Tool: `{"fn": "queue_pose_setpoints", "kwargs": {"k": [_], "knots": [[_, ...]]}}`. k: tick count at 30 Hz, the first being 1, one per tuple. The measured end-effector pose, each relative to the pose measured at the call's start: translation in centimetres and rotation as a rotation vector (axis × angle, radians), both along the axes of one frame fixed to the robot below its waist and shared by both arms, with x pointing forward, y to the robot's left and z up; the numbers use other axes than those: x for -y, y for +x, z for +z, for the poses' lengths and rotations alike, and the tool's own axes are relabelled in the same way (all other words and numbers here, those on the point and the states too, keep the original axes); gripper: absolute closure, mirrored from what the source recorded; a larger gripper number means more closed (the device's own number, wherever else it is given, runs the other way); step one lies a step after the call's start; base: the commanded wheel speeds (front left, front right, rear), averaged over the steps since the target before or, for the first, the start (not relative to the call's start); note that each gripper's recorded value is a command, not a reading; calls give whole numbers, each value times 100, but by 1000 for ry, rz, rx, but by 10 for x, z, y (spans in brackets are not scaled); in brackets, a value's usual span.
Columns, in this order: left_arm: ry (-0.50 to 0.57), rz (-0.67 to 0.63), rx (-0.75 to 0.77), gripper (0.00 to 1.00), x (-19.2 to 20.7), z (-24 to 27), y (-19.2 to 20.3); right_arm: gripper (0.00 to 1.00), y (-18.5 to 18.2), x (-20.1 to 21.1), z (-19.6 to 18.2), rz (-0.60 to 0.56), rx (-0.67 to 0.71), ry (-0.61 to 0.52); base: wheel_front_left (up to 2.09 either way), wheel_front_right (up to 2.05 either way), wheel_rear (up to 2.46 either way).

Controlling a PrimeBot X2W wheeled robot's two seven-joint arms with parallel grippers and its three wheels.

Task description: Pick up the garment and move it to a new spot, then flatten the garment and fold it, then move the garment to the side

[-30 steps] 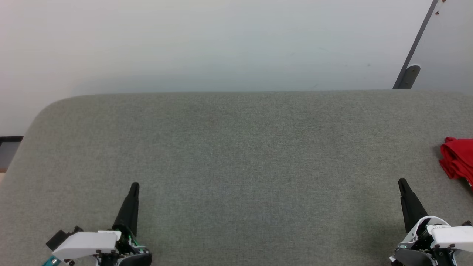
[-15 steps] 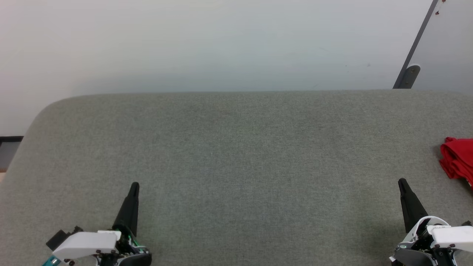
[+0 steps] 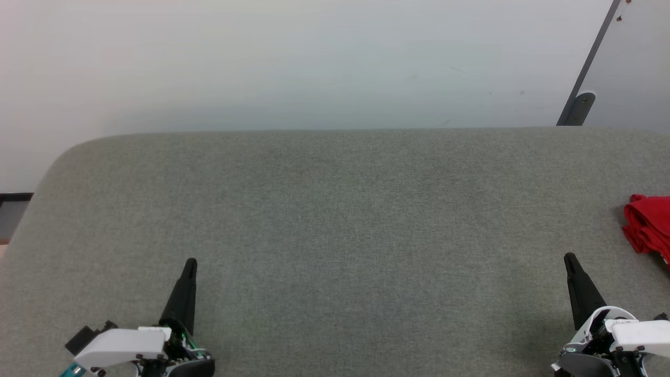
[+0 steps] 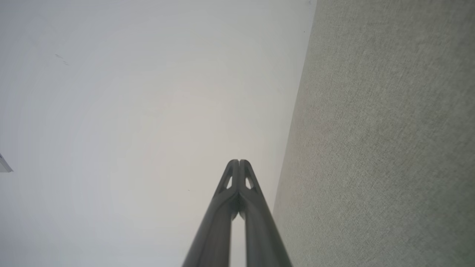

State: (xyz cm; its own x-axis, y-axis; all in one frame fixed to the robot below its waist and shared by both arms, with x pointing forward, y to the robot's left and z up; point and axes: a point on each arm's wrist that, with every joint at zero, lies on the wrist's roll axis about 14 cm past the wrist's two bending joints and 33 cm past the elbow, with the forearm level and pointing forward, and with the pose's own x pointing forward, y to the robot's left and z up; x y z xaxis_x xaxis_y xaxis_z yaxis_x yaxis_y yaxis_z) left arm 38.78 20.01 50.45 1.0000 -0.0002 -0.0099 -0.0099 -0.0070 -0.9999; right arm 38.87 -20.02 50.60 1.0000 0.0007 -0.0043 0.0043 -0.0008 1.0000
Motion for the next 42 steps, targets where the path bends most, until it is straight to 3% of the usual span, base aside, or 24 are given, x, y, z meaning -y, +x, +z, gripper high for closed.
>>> {"fn": "queue_pose_setpoints", "kwargs": {"k": [42], "knots": [[3,-2,0,100,0,0,0,100,0,0,0,0,0,0,0,0,0]]}}
